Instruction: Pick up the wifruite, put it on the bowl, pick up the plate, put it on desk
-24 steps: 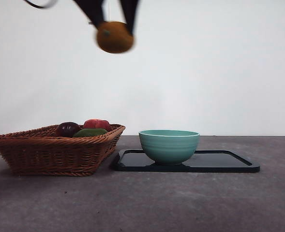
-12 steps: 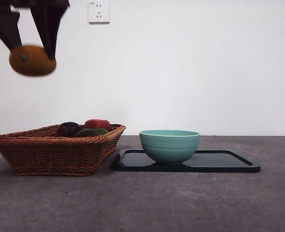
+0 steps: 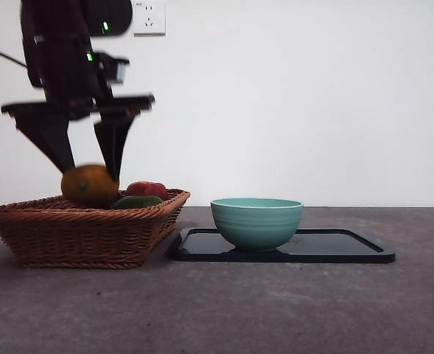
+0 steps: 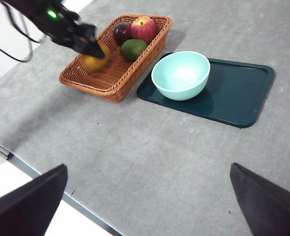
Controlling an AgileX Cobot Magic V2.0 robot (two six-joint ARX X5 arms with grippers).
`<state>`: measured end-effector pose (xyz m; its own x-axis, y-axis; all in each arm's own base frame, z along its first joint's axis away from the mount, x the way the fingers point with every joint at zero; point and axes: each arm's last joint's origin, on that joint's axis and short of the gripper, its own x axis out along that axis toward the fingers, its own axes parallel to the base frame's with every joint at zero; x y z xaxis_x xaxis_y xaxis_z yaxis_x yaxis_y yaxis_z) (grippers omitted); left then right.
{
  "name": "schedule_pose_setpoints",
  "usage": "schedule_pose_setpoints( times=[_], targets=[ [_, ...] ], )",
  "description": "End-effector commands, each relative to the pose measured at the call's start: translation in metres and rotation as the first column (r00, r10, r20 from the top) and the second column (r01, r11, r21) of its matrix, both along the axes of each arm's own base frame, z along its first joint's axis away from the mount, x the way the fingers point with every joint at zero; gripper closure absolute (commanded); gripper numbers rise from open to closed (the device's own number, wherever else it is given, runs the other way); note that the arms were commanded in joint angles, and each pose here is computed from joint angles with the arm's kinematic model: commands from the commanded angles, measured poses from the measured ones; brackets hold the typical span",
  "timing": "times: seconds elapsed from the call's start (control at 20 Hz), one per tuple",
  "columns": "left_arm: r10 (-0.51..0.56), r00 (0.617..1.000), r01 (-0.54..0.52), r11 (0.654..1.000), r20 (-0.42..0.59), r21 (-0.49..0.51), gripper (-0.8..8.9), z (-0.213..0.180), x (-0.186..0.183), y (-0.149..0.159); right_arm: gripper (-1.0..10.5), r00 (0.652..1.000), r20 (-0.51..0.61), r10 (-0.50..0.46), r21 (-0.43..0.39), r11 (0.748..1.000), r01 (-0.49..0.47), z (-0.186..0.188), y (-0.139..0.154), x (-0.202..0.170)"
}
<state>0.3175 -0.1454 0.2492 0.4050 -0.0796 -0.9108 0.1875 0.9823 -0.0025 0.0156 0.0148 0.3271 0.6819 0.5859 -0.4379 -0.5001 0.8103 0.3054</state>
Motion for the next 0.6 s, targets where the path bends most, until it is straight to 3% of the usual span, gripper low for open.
schedule_pose_setpoints(
  times=[0.05, 0.3, 0.6],
  targets=[
    [-0.015, 1.0, 0.015, 1.0, -0.026, 0.017, 5.69, -0.017, 0.01, -0.006, 4.0, 1.0, 0.023, 0.002, 0.02, 1.0, -0.002, 0.004, 0.0, 0.0],
    [-0.016, 0.997, 0.02, 0.999, -0.078, 0.044, 5.69, -0.044, 0.021, -0.01, 4.0, 1.0, 0.03, 0.002, 0.023, 1.0, -0.002, 0.005, 0.0, 0.0],
    [-0.013, 0.996, 0.017, 0.999, -0.084, 0.046, 5.6, -0.047, 0.022, -0.01, 4.0, 1.0, 0.03, 0.002, 0.023, 1.0, -0.002, 0.005, 0.0, 0.0]
  ],
)
